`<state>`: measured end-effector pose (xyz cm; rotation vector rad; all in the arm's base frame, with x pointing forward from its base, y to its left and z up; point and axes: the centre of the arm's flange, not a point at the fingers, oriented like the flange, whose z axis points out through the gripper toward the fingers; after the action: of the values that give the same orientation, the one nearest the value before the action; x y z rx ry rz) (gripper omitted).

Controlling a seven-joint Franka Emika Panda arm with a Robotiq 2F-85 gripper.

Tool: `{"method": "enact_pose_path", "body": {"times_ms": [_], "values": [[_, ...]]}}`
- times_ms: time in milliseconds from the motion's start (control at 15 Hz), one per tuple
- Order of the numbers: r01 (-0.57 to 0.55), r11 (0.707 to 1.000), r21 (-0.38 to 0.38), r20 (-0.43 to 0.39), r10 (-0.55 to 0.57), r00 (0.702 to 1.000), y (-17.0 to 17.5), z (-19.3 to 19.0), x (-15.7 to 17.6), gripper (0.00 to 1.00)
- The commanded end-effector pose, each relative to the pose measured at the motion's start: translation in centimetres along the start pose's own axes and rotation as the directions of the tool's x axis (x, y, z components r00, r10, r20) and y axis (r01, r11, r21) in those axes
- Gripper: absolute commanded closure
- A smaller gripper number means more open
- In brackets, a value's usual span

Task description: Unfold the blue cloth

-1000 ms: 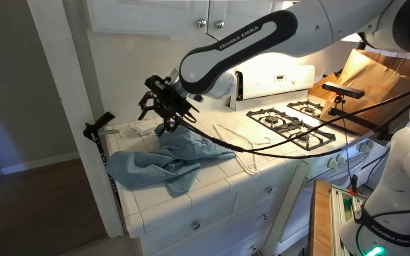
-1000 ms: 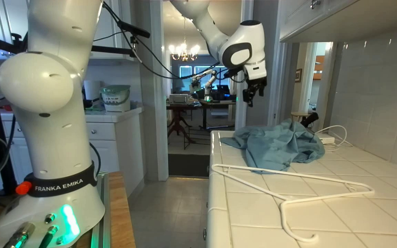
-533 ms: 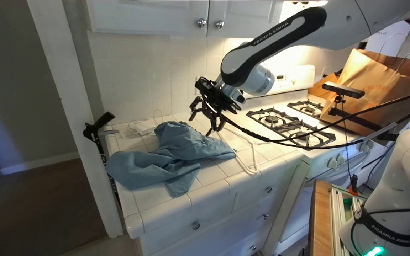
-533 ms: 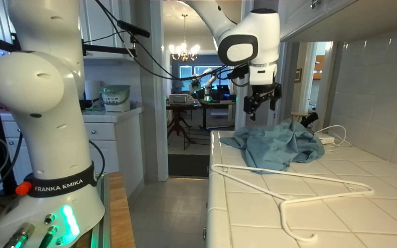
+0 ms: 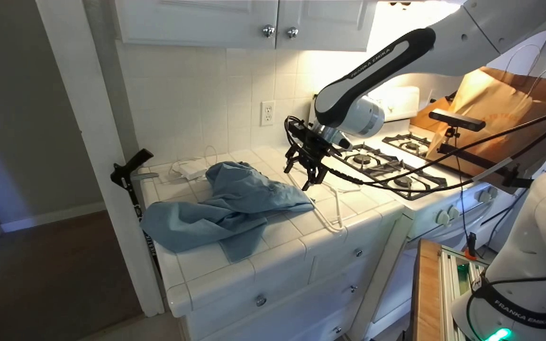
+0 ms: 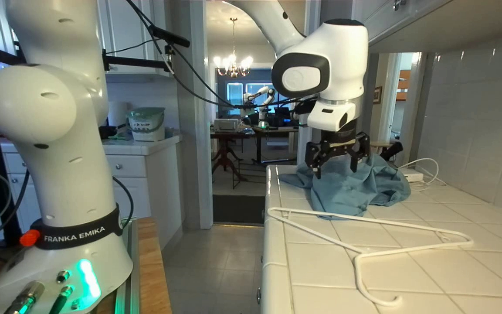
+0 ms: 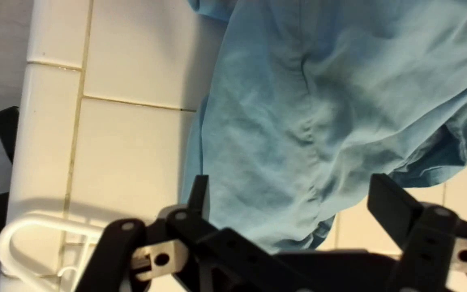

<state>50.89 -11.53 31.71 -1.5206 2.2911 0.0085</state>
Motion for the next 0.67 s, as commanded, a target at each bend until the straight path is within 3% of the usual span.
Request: {"method": "enact_pose_path", "body": {"times_ms": [0, 267, 400, 600], "values": [[-0.074, 0.997, -0.007, 0.024, 0.074, 0.997, 1.5, -0.3, 0.1, 0.0], [-0.093, 0.996, -0.019, 0.023, 0.093, 0.995, 1.9, 1.1, 0.7, 0.0], [-0.097, 0.995, -0.021, 0.017, 0.097, 0.995, 2.0, 1.6, 0.9, 0.26], [-0.087, 0.996, -0.029, 0.009, 0.087, 0.996, 2.0, 2.6, 1.4, 0.5]]}}
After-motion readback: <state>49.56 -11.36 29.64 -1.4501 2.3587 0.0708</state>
